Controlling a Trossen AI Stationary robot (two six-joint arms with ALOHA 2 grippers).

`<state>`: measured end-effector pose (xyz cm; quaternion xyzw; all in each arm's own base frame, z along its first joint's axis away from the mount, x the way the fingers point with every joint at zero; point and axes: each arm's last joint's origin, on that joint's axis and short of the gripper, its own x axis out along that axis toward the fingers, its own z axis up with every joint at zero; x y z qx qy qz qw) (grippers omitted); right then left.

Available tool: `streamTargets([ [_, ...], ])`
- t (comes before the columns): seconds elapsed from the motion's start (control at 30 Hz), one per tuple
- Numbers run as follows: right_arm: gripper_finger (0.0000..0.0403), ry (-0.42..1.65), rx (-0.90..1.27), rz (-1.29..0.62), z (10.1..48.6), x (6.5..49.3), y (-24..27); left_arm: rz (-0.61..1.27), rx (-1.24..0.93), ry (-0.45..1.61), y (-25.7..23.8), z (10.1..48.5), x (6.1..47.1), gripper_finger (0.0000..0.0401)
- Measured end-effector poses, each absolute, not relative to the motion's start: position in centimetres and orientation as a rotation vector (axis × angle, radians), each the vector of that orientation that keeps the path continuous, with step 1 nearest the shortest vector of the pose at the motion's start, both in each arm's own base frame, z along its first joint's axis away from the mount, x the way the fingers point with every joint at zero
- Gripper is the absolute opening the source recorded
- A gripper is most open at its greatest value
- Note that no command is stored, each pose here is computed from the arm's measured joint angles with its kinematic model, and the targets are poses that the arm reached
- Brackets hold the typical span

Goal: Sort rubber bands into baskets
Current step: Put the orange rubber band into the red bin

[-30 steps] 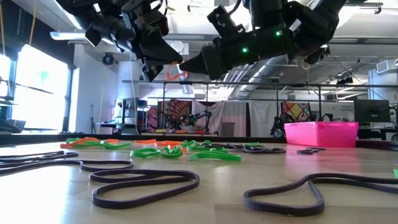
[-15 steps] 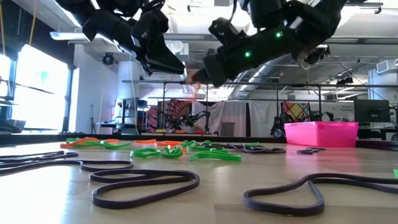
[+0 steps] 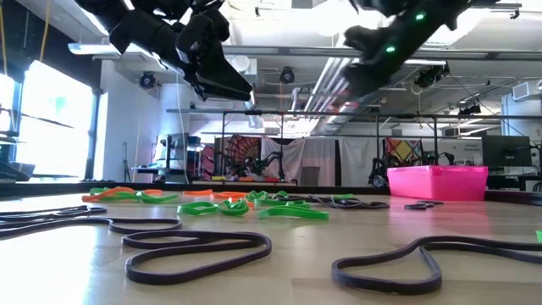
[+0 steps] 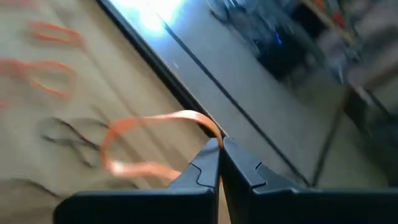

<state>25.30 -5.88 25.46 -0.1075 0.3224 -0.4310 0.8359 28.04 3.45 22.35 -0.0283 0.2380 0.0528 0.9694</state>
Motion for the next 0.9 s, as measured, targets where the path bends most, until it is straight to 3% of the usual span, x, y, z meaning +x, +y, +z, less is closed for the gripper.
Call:
streamTargets([
  [0.2,0.0,0.781,-0.076,-1.15,26.7,19.7,-8.5,0.106,-0.056,0.481,3.4,22.3,28.0,0.0145],
  [0.43,0.0,0.943,0.121,-1.319,25.7,15.9,-11.6,0.105,-0.056,0.482,3.4,22.3,28.0,0.0145],
  [0.7,0.0,1.009,0.347,-1.406,21.0,13.0,-13.4,0.104,-0.055,0.49,3.4,22.3,28.0,0.0145],
  [0.9,0.0,0.917,0.46,-1.433,18.0,12.1,-13.8,0.095,-0.016,0.491,3.4,22.3,28.0,0.0145],
])
